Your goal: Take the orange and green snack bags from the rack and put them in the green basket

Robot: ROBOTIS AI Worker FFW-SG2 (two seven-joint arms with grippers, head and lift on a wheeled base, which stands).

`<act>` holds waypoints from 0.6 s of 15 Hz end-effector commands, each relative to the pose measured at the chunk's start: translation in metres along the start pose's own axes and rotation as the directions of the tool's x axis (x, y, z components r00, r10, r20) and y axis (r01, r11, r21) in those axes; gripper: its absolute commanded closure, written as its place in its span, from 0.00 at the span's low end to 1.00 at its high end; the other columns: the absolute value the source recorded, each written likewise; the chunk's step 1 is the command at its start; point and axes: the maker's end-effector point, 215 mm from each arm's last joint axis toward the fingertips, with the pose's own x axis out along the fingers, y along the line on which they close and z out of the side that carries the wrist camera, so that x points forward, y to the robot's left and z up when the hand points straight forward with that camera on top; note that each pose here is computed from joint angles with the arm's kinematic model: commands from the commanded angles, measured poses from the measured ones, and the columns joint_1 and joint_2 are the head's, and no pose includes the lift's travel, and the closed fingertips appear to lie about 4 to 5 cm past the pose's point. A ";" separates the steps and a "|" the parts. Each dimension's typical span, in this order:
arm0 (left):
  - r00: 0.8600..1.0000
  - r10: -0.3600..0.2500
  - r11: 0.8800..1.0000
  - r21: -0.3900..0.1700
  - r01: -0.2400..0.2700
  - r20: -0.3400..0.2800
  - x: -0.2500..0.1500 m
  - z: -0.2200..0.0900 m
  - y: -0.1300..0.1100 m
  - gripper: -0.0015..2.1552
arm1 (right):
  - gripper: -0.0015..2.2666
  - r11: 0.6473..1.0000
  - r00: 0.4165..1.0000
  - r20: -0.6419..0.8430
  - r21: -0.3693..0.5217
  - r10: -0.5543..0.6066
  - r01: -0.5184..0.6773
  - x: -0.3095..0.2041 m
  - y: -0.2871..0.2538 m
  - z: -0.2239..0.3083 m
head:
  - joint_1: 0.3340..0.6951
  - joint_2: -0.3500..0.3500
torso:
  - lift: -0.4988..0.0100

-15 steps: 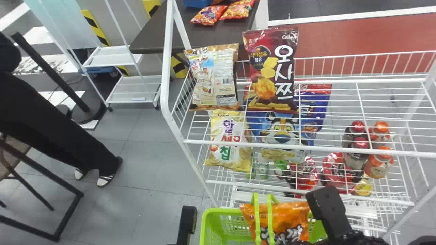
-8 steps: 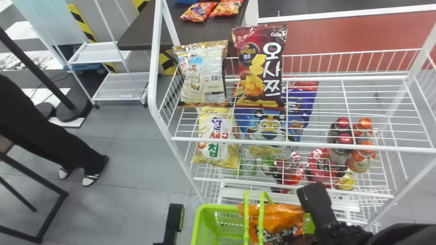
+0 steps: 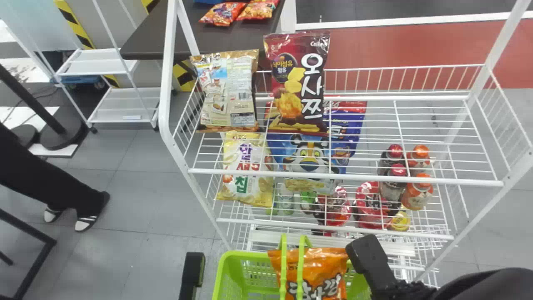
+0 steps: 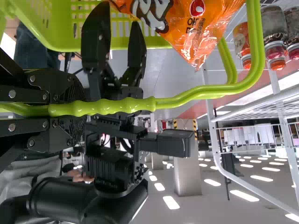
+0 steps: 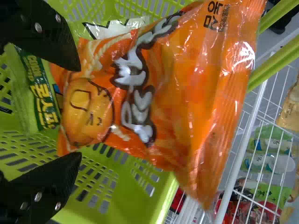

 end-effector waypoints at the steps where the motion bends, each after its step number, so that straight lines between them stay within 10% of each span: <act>1: 1.000 0.000 1.000 0.002 0.000 0.001 0.000 0.001 0.000 1.00 | 0.03 0.999 0.998 0.039 -0.021 -0.047 0.048 -0.018 -0.005 0.004 | 1.00 0.71 | 0.98; 9: 1.000 0.010 1.000 0.008 -0.010 0.004 -0.001 0.004 0.004 0.99 | 0.03 0.972 0.916 0.323 0.075 -0.236 0.223 -0.084 -0.079 0.076 | 1.00 0.49 | 0.98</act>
